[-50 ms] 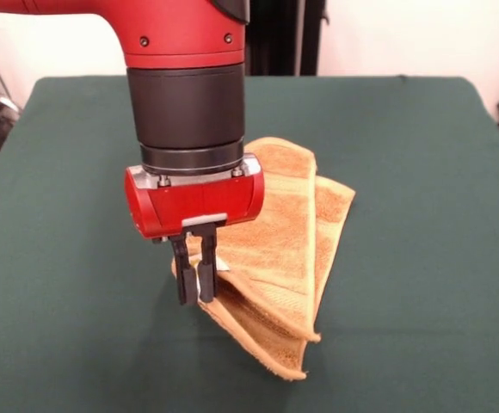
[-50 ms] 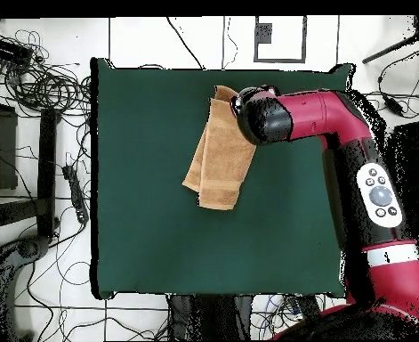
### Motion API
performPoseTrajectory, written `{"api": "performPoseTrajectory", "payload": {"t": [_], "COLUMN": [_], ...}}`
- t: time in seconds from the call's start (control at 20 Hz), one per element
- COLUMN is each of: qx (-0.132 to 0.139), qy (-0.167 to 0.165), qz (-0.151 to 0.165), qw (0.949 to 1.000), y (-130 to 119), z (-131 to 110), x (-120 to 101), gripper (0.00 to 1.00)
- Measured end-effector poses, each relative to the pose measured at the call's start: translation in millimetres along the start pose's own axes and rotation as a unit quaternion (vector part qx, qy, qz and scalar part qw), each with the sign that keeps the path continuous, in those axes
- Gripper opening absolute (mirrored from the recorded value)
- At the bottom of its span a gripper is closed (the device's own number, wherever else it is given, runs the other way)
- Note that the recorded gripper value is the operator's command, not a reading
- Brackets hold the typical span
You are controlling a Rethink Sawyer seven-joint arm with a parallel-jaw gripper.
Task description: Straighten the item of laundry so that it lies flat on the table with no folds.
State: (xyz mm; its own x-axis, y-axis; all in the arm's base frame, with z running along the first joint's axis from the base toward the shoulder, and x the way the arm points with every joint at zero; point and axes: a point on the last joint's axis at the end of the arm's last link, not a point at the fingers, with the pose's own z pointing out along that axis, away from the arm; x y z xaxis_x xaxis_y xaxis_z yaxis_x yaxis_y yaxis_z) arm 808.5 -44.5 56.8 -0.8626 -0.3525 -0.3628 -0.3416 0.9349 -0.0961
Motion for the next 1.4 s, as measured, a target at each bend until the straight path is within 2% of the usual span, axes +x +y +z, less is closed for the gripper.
{"api": "performPoseTrajectory", "payload": {"t": [1.4], "qx": [-0.008], "qy": [-0.006], "qz": [-0.001], "qw": [1.0], "y": [8.3], "z": [1.0], "x": [2.8], "gripper": [0.0]}}
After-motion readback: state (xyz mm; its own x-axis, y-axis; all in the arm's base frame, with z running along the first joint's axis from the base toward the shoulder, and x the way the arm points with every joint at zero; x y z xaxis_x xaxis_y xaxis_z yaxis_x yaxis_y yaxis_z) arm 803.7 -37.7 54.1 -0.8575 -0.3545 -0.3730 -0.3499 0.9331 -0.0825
